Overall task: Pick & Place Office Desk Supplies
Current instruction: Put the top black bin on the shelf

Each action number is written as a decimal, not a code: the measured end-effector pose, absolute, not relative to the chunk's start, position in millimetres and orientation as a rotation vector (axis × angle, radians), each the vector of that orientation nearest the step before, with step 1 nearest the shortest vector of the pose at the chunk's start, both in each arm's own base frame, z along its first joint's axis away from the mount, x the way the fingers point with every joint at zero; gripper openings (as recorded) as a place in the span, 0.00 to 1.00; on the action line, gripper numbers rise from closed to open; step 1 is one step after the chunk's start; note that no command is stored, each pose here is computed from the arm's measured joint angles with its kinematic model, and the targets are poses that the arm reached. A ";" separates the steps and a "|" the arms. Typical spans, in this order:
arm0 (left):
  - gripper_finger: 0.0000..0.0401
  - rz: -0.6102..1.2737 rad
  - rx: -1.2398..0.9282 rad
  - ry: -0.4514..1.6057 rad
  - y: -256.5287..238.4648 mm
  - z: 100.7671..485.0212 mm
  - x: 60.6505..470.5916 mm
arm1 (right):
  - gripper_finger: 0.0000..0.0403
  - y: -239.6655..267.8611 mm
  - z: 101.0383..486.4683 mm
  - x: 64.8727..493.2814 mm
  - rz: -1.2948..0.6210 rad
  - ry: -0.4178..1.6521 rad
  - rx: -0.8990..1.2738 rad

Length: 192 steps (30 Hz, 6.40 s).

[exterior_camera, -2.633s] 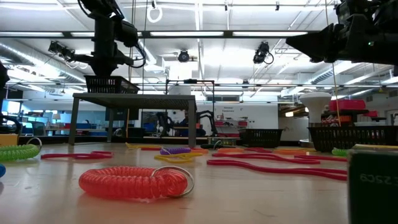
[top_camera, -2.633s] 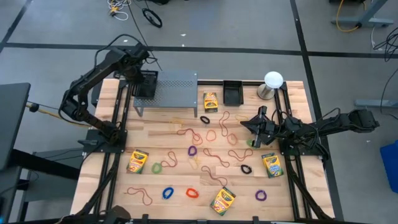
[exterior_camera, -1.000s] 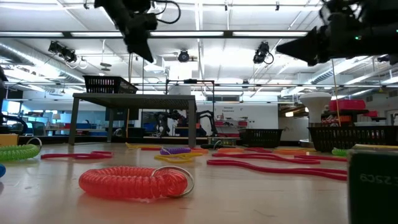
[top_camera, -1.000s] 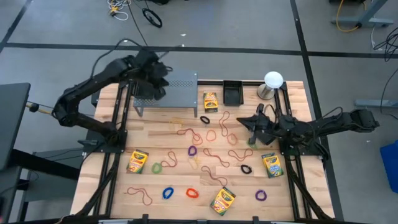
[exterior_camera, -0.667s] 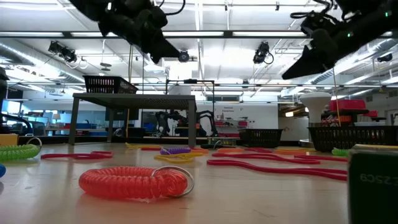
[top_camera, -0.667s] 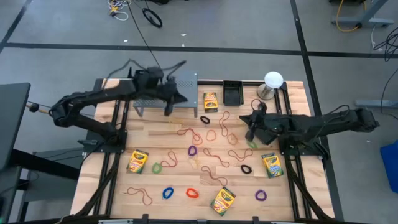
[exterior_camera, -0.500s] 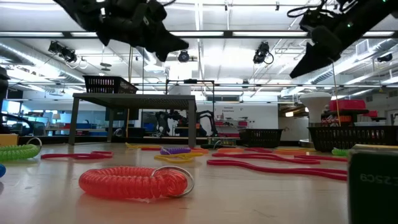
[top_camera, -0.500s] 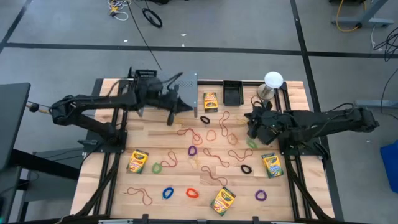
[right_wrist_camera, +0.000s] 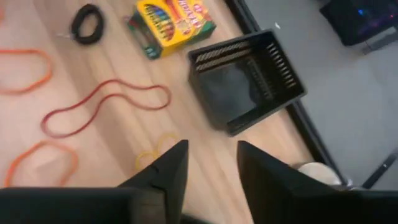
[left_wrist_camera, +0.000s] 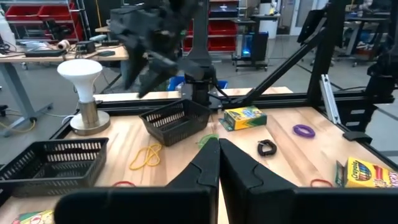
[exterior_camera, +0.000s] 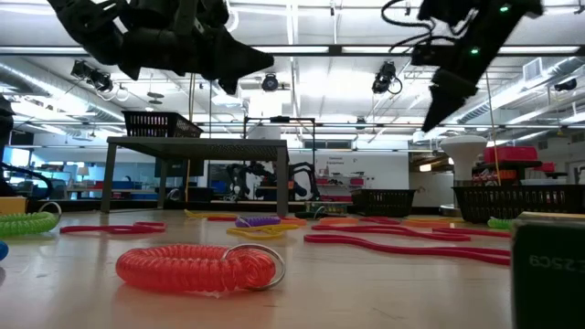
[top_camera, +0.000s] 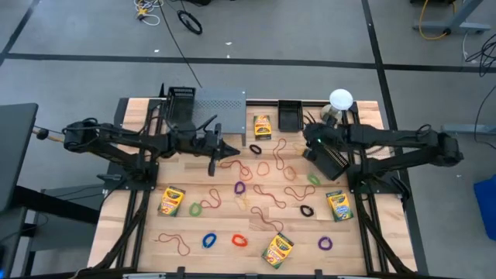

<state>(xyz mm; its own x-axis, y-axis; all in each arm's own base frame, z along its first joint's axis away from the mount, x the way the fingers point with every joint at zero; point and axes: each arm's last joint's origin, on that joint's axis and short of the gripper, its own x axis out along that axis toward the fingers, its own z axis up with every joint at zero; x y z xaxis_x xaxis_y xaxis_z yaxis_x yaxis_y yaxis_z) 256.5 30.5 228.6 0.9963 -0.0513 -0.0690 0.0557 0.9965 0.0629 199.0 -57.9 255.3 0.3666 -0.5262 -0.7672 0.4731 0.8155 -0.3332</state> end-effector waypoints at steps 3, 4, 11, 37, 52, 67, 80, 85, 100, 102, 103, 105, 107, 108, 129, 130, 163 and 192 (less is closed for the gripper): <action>0.02 -0.073 0.066 0.068 25.5 228.5 257.1 | 0.46 -77.8 247.5 214.8 -0.587 1.028 -0.025; 0.02 -0.078 0.070 0.068 24.2 228.5 257.2 | 0.47 -83.8 241.4 219.2 -0.557 1.051 -0.027; 0.02 -0.082 0.026 0.078 18.5 227.6 257.7 | 0.51 -121.8 205.7 239.8 -0.461 1.156 -0.159; 0.01 0.068 -0.017 -0.001 20.2 190.4 243.7 | 0.03 -146.5 160.6 251.5 -0.414 1.318 -0.277; 0.01 0.195 -0.014 -0.011 24.2 191.4 243.1 | 0.02 -26.3 252.2 264.7 -0.325 1.282 -0.171; 0.01 0.243 0.030 -0.030 20.4 192.0 188.1 | 0.02 75.7 214.5 405.8 -0.118 1.053 -0.033; 0.02 0.252 0.077 0.032 19.8 183.4 176.6 | 0.04 80.3 180.5 469.5 -0.127 1.041 -0.131; 0.02 0.251 0.064 0.033 19.8 183.2 176.6 | 0.14 80.7 179.8 469.9 -0.127 1.041 -0.128; 0.02 0.198 0.004 0.041 18.2 181.8 177.0 | 0.20 85.8 256.5 434.2 -0.054 0.961 -0.220; 0.02 0.172 -0.006 0.040 17.5 181.9 177.2 | 0.12 83.9 253.9 423.8 -0.045 0.934 -0.233; 0.02 0.169 -0.014 0.039 17.4 182.0 177.3 | 0.07 83.1 249.8 417.7 -0.029 0.915 -0.233; 0.02 0.149 -0.021 0.038 16.4 182.1 177.4 | 0.02 80.9 235.8 400.6 0.009 0.885 -0.224; 0.02 0.123 -0.026 0.040 14.2 182.0 177.7 | 0.03 77.1 225.8 383.2 0.039 0.825 -0.197; 0.02 0.110 -0.033 0.041 12.8 181.9 177.9 | 0.04 74.4 223.2 373.5 0.042 0.784 -0.185; 0.02 0.279 -0.224 0.649 -48.6 221.5 230.2 | 0.01 -13.7 167.7 246.3 -0.207 0.364 -0.068; 0.02 0.293 -0.224 0.698 -51.9 222.5 236.5 | 0.01 -13.5 165.1 244.2 -0.205 0.360 -0.067; 0.37 0.379 -0.098 1.228 -90.9 179.6 334.9 | 0.02 -10.8 145.1 226.1 -0.153 0.366 -0.095; 0.04 0.319 0.264 0.960 -73.6 379.0 279.3 | 0.02 -10.7 145.7 226.4 -0.151 0.359 -0.090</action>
<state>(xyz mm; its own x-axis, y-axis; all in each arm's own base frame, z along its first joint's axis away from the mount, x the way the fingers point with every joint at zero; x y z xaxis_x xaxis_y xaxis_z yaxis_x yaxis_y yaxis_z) 279.3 -73.6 379.0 0.5336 0.3794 -0.7559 -0.1479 0.9218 0.3583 226.4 -10.7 145.7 0.9251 -0.1630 -0.3429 0.1312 0.9848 -0.1141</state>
